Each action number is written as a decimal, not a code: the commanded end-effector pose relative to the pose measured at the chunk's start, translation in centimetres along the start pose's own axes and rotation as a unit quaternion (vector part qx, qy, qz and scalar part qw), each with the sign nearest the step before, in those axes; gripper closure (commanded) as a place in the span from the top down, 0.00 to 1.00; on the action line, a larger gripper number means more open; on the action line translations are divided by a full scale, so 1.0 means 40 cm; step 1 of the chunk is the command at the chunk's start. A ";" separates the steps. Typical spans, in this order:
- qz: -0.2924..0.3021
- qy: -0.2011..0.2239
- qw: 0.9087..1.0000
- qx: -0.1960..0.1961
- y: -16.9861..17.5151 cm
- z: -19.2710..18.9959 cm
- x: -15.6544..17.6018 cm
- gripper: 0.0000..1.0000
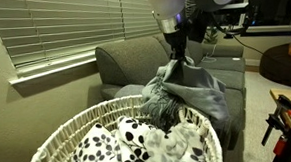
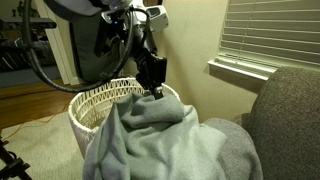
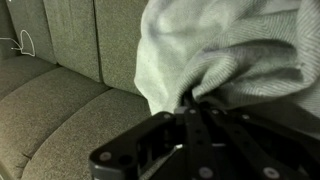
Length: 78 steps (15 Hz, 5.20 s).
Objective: Put the green blanket in the basket on the couch
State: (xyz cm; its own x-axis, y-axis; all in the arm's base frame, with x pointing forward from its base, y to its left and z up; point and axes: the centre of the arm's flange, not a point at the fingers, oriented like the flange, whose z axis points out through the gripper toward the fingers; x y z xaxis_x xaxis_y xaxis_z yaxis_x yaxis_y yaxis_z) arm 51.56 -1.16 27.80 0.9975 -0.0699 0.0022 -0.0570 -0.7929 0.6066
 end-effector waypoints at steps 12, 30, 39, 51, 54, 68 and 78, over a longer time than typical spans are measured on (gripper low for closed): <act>0.047 -0.028 0.998 -0.012 0.175 0.093 -0.139 0.01; 0.059 -0.046 0.997 -0.010 0.226 0.108 -0.188 0.60; 0.041 0.008 0.999 0.022 0.114 -0.070 -0.127 1.00; -0.005 0.053 0.996 0.070 -0.030 -0.151 0.002 1.00; -0.020 0.063 0.995 0.081 -0.073 -0.152 0.047 1.00; -0.055 0.016 0.989 0.137 -0.225 -0.153 0.094 1.00; -0.069 -0.003 0.990 0.125 -0.297 -0.063 0.082 1.00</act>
State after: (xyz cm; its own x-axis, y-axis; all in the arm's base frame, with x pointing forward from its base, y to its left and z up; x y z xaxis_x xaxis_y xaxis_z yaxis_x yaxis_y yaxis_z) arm 55.37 9.69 23.47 0.9967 0.0499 -0.0643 0.0705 -0.9246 0.3743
